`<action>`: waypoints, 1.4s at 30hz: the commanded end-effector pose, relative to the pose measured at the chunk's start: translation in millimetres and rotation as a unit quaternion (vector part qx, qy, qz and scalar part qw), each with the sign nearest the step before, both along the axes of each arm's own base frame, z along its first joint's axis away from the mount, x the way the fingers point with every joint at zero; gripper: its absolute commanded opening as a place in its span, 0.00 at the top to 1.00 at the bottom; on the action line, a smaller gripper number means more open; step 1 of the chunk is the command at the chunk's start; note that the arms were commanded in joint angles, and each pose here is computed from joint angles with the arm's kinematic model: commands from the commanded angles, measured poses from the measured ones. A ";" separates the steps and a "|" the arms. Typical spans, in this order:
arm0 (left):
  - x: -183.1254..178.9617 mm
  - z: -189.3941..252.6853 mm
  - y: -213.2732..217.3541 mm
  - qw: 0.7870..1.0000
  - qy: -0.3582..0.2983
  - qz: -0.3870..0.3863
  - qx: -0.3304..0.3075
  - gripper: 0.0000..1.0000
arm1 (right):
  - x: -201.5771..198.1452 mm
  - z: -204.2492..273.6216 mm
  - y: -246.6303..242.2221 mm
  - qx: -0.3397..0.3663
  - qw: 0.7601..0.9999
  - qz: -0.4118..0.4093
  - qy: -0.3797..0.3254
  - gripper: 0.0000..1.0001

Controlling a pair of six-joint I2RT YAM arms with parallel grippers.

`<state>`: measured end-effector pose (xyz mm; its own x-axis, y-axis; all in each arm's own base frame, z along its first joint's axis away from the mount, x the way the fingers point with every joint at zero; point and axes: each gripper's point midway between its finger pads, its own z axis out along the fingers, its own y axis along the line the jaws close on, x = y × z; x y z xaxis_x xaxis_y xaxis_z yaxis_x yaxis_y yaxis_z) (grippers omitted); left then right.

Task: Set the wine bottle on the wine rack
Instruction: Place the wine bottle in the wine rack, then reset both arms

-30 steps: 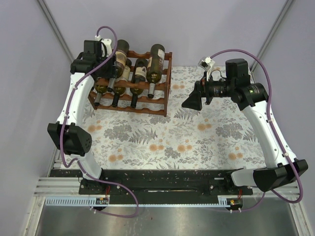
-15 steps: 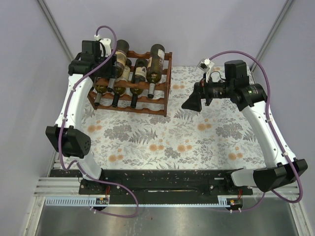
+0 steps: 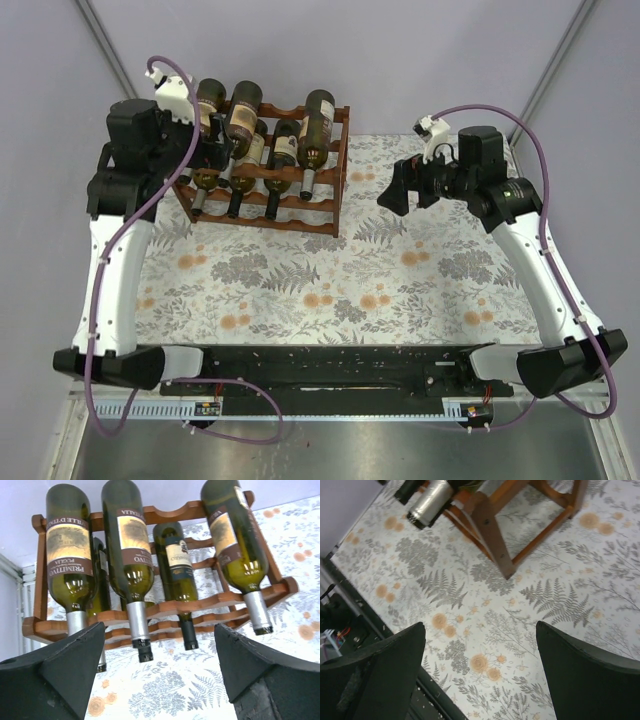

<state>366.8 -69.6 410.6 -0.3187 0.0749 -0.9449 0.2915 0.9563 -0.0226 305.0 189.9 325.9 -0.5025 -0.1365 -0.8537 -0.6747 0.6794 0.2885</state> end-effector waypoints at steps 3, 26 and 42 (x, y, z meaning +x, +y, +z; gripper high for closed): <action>-17.8 9.5 -19.6 0.996 -0.043 -0.035 -0.069 0.01 | 31.5 25.5 -39.6 -0.023 0.986 -0.141 -0.090 0.01; -63.2 -7.1 -28.0 0.985 -0.112 -0.060 -0.118 0.01 | 24.0 17.3 -107.4 -0.097 0.941 -0.286 -0.154 0.01; -58.3 -3.3 -6.4 0.982 -0.165 -0.010 -0.085 0.01 | 34.2 21.8 -111.7 -0.106 0.934 -0.300 -0.163 0.01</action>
